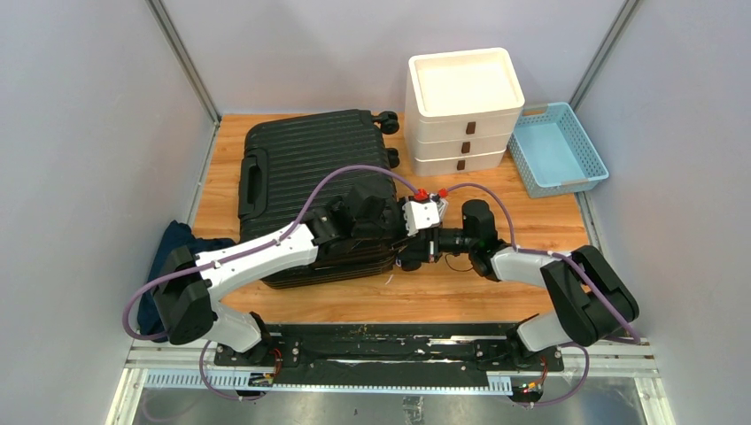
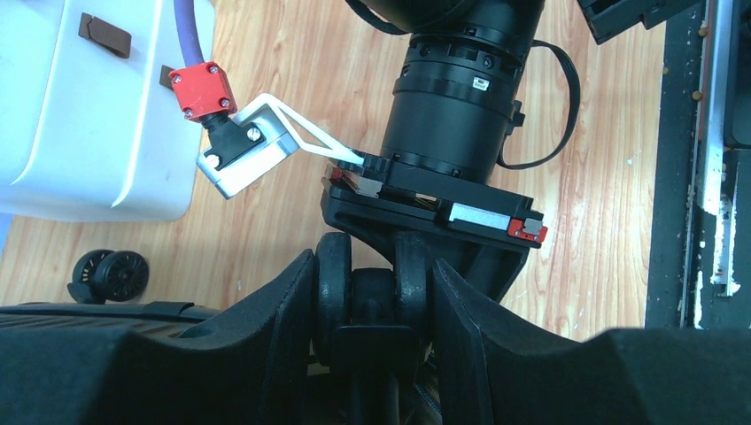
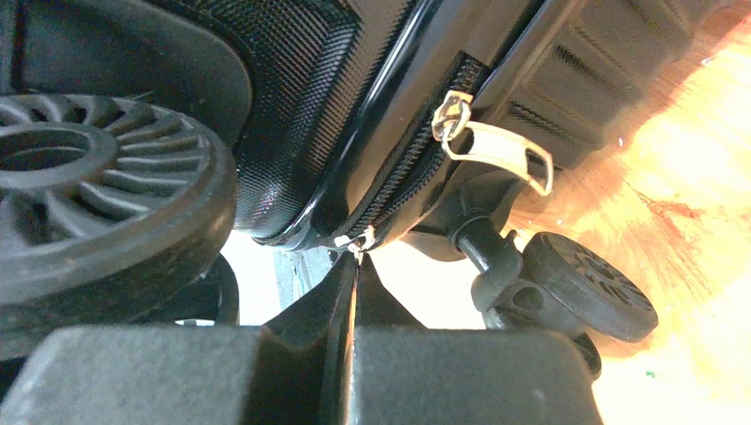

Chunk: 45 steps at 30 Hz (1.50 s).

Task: Open, take out, and arrange the luggage
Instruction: Unzip the luggage at the center of the board.

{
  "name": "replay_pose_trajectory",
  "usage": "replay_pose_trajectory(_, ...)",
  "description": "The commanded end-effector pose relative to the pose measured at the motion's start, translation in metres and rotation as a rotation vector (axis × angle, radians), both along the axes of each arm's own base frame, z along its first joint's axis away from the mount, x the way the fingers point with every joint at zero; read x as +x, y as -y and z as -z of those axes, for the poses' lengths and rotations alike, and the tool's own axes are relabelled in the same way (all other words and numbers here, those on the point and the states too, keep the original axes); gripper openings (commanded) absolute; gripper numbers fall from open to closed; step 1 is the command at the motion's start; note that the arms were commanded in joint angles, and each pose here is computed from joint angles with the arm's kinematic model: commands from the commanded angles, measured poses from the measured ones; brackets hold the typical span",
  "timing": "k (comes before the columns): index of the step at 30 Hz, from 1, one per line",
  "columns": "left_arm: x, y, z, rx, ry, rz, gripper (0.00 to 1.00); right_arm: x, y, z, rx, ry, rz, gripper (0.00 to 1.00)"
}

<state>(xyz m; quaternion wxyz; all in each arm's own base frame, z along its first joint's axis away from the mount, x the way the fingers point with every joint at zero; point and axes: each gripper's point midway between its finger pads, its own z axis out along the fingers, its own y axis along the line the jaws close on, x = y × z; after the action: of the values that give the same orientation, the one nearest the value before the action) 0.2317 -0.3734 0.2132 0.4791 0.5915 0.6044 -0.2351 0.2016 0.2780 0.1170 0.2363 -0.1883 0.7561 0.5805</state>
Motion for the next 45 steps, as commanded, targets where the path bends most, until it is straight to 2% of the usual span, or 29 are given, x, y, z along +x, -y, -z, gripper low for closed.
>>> replay_pose_trajectory(1,0.023,0.024,-0.108,-0.321,0.239,-0.017,0.00,-0.013,0.006,0.019,-0.048,-0.081,-0.017,0.00)
replay_pose_trajectory(6,0.020,0.021,-0.106,-0.328,0.217,-0.025,0.02,-0.016,0.006,0.025,-0.053,-0.103,-0.025,0.00)
replay_pose_trajectory(11,0.018,0.020,-0.111,-0.350,0.194,-0.033,0.25,-0.023,0.001,0.025,-0.052,-0.095,-0.062,0.00)
replay_pose_trajectory(15,0.015,0.015,-0.122,-0.365,0.155,-0.055,0.53,-0.024,0.001,0.024,-0.053,-0.077,-0.067,0.00)
replay_pose_trajectory(21,0.004,0.003,-0.143,-0.387,0.071,-0.087,0.73,-0.024,0.000,0.021,-0.045,-0.054,-0.071,0.00)
replay_pose_trajectory(28,-0.016,-0.018,-0.138,-0.364,-0.029,-0.107,0.76,-0.032,-0.001,0.017,-0.001,0.009,-0.098,0.00)
replay_pose_trajectory(31,-0.033,-0.031,-0.126,-0.348,-0.091,-0.095,0.77,-0.033,0.001,0.024,-0.024,-0.020,-0.069,0.00)
replay_pose_trajectory(40,-0.079,-0.054,-0.101,-0.543,-0.348,-0.096,0.76,-0.043,0.000,0.026,-0.009,-0.068,-0.098,0.00)
replay_pose_trajectory(45,-0.072,-0.073,-0.073,-0.472,-0.323,-0.194,0.76,-0.057,0.004,0.022,-0.002,-0.105,-0.153,0.00)
